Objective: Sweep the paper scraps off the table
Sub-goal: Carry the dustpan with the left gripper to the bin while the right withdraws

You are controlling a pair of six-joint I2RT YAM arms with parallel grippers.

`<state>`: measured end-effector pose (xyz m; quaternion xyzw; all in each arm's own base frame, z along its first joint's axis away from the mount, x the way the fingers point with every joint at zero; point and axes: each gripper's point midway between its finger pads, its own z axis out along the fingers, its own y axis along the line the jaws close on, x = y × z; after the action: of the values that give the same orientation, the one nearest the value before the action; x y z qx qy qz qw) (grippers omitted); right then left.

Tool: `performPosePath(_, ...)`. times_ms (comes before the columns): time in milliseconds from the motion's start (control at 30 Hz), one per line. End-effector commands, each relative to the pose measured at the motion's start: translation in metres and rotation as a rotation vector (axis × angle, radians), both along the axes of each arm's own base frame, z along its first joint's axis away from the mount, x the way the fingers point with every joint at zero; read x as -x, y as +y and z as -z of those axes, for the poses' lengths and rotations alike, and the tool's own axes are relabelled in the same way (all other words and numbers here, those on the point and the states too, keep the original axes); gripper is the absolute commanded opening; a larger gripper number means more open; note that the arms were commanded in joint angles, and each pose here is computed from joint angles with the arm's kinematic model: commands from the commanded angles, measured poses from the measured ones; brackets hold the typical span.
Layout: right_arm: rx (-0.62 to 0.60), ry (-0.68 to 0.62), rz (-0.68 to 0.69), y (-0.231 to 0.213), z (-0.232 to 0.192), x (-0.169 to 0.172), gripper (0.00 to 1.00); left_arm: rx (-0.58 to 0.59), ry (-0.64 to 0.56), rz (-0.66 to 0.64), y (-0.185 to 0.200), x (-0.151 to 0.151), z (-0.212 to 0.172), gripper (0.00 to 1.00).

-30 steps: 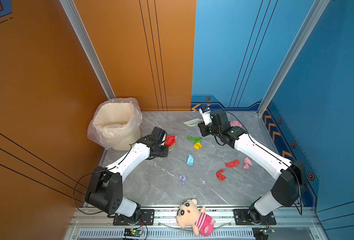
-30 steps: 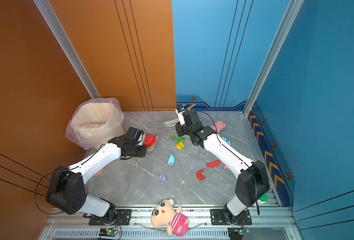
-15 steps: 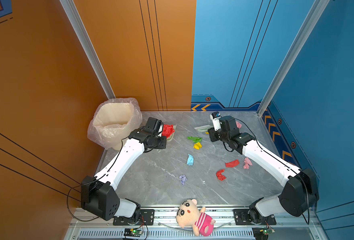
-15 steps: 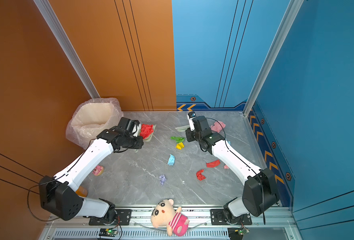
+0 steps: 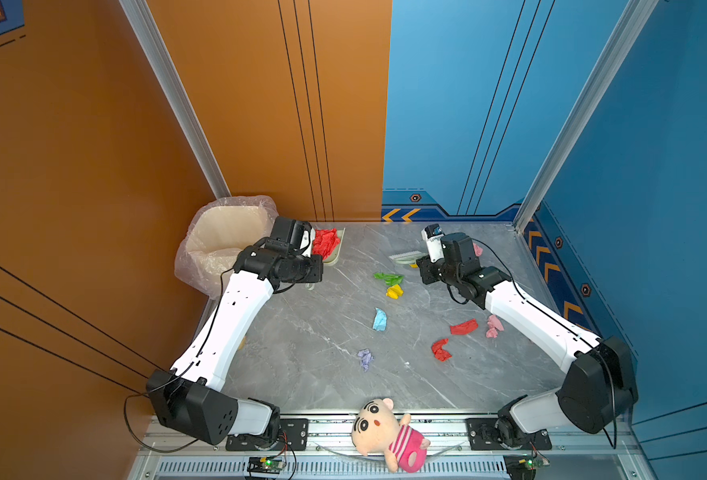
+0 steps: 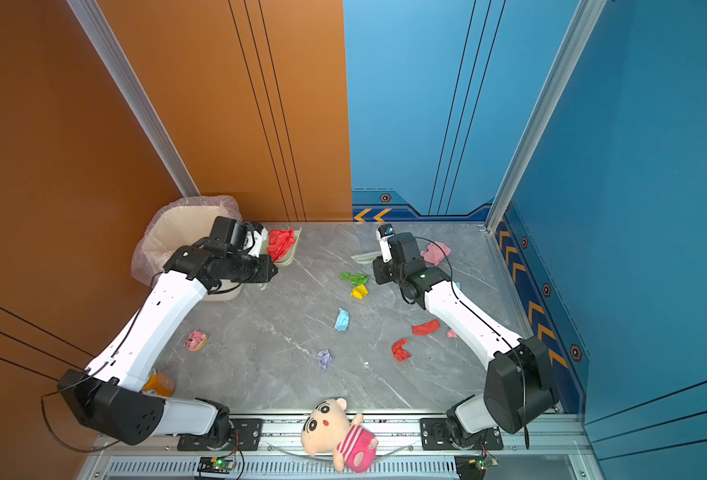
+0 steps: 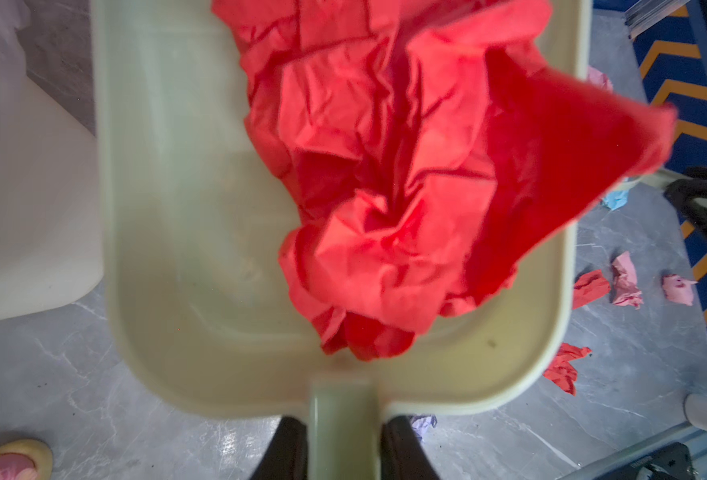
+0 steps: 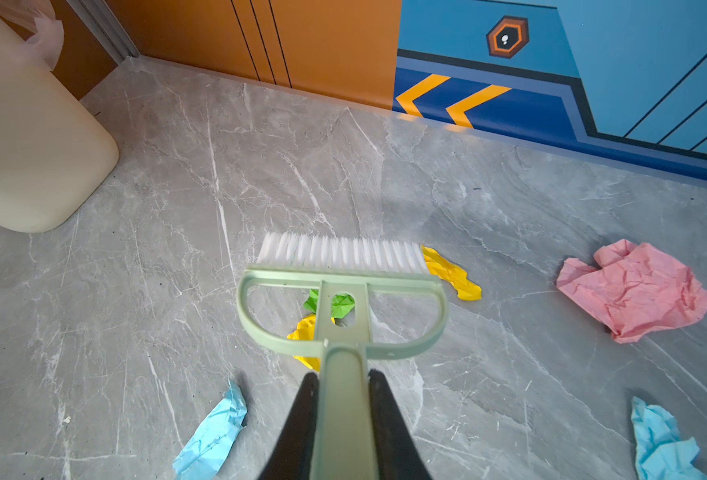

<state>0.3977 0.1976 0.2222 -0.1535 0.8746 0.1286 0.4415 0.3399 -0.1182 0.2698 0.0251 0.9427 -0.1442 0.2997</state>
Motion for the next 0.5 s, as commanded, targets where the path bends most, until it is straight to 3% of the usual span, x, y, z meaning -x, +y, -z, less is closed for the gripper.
performPosePath(0,-0.045,-0.008,-0.007,0.003,-0.005,0.0,0.0,0.04,-0.026,0.019,0.002,0.01,-0.026,0.21)
performPosePath(467,-0.054,0.005,-0.015,0.005,-0.001,0.002,0.0,0.112,-0.117,-0.147,0.065,0.002,-0.074,0.22)
